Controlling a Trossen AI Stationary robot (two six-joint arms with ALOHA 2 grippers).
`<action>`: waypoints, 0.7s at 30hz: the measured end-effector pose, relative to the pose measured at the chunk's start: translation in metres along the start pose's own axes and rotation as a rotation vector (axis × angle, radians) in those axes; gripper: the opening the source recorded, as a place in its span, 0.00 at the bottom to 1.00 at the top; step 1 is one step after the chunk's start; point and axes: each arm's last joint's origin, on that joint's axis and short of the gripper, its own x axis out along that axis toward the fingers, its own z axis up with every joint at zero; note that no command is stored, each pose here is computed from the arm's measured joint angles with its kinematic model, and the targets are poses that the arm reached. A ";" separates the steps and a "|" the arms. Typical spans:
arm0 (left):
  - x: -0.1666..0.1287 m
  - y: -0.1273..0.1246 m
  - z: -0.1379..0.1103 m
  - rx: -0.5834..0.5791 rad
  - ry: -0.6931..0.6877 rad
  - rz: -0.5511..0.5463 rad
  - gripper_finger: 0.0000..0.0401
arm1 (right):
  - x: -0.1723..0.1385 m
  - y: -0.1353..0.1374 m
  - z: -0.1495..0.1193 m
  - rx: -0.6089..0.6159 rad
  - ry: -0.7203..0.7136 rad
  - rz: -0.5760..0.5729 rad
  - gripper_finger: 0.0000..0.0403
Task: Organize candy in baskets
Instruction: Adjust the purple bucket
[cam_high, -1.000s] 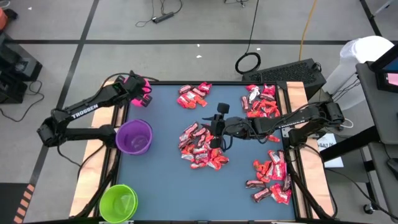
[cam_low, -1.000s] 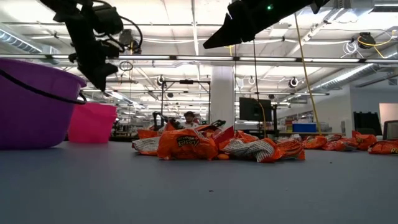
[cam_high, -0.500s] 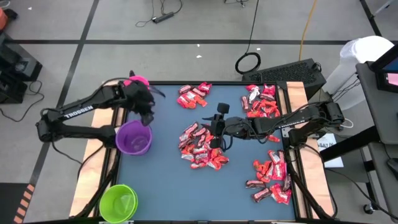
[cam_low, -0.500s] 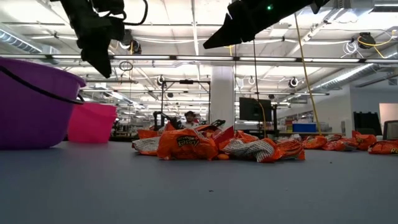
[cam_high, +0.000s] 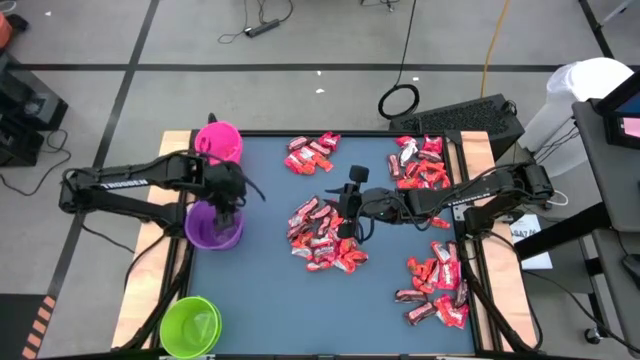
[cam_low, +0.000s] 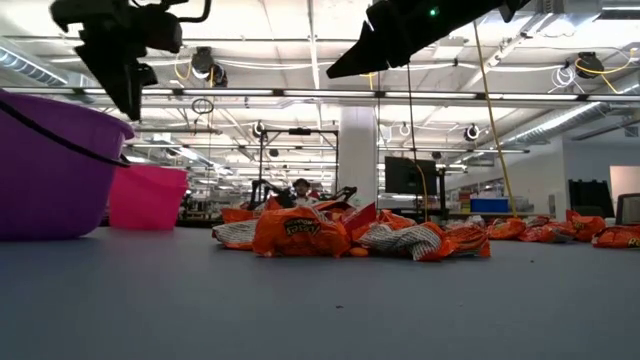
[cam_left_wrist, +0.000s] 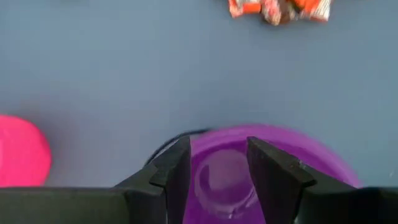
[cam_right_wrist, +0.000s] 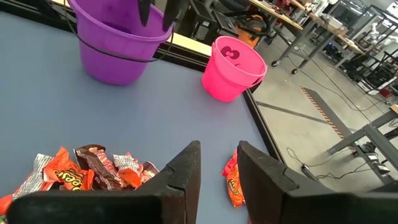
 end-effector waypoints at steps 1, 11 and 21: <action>0.000 -0.001 -0.001 0.028 0.007 0.014 0.40 | 0.000 0.000 0.000 0.000 0.000 0.000 0.24; 0.004 -0.001 -0.003 0.191 0.027 0.045 0.40 | 0.000 0.000 0.000 0.000 0.001 0.000 0.24; 0.011 0.001 -0.003 0.259 0.025 0.114 0.40 | 0.000 0.000 0.000 0.000 0.001 0.000 0.24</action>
